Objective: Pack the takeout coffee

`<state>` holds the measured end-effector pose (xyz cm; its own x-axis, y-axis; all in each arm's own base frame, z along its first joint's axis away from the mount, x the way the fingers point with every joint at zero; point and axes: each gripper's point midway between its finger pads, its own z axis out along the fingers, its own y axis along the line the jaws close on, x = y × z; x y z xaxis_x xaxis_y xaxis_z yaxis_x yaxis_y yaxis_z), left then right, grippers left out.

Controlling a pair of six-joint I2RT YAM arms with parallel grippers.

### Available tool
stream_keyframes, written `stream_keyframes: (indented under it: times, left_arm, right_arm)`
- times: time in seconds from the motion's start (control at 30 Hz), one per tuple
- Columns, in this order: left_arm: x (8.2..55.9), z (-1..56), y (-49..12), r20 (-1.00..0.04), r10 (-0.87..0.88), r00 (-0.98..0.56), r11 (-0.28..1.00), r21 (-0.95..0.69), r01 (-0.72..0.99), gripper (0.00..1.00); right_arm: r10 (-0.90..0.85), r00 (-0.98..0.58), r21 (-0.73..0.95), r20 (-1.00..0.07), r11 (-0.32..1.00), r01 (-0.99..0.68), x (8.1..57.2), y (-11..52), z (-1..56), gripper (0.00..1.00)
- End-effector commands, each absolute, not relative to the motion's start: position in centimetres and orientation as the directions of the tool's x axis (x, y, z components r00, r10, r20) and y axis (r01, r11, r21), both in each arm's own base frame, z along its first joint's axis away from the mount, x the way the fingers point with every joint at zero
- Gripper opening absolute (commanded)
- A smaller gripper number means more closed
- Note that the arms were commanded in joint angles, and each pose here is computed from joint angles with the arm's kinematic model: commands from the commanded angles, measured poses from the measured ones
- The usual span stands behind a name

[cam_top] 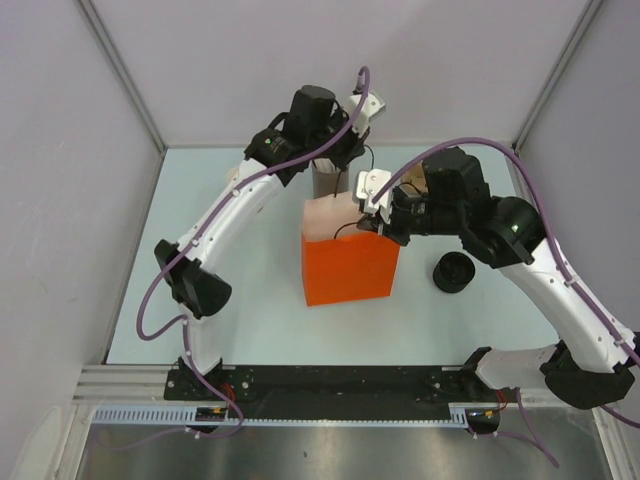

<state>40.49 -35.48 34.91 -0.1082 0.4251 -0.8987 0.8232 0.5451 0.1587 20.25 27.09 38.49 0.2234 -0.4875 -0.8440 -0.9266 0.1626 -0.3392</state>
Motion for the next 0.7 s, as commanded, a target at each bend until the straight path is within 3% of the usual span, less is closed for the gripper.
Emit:
stream_keyframes:
  times: [0.0, 0.23, 0.43, 0.57, 0.6, 0.67]
  left_arm:
    - [40.1, 38.2, -36.6, -0.934, 0.353, -0.051, 0.538, 0.158, 0.828, 0.02]
    - [39.8, 37.9, -36.9, -0.932, 0.359, -0.051, 0.529, 0.158, 0.834, 0.04]
    - [39.8, 37.8, -36.6, -0.929, 0.368, -0.048, 0.531, 0.167, 0.831, 0.11]
    - [39.9, 37.7, -36.4, -0.927, 0.373, -0.048, 0.541, 0.175, 0.823, 0.24]
    - [40.0, 37.8, -36.2, -0.927, 0.373, -0.047, 0.548, 0.179, 0.817, 0.26]
    - [40.1, 38.3, -35.9, -0.928, 0.371, -0.032, 0.558, 0.195, 0.807, 0.33]
  right_arm:
    - [-0.462, 0.251, -0.352, -0.851, 0.145, -0.925, 19.3, 26.6, 39.1, 0.06]
    - [-0.469, 0.256, -0.327, -0.845, 0.074, -0.942, 18.1, 26.7, 37.8, 0.08]
    - [-0.473, 0.256, -0.311, -0.843, 0.04, -0.95, 17.6, 27.1, 36.9, 0.15]
    - [-0.466, 0.257, -0.32, -0.847, 0.059, -0.946, 18.0, 27.3, 37.4, 0.38]
    - [-0.467, 0.255, -0.323, -0.847, 0.069, -0.944, 18.1, 27.2, 37.6, 0.49]
    - [-0.454, 0.265, -0.338, -0.851, 0.086, -0.937, 18.3, 27.0, 38.6, 0.56]
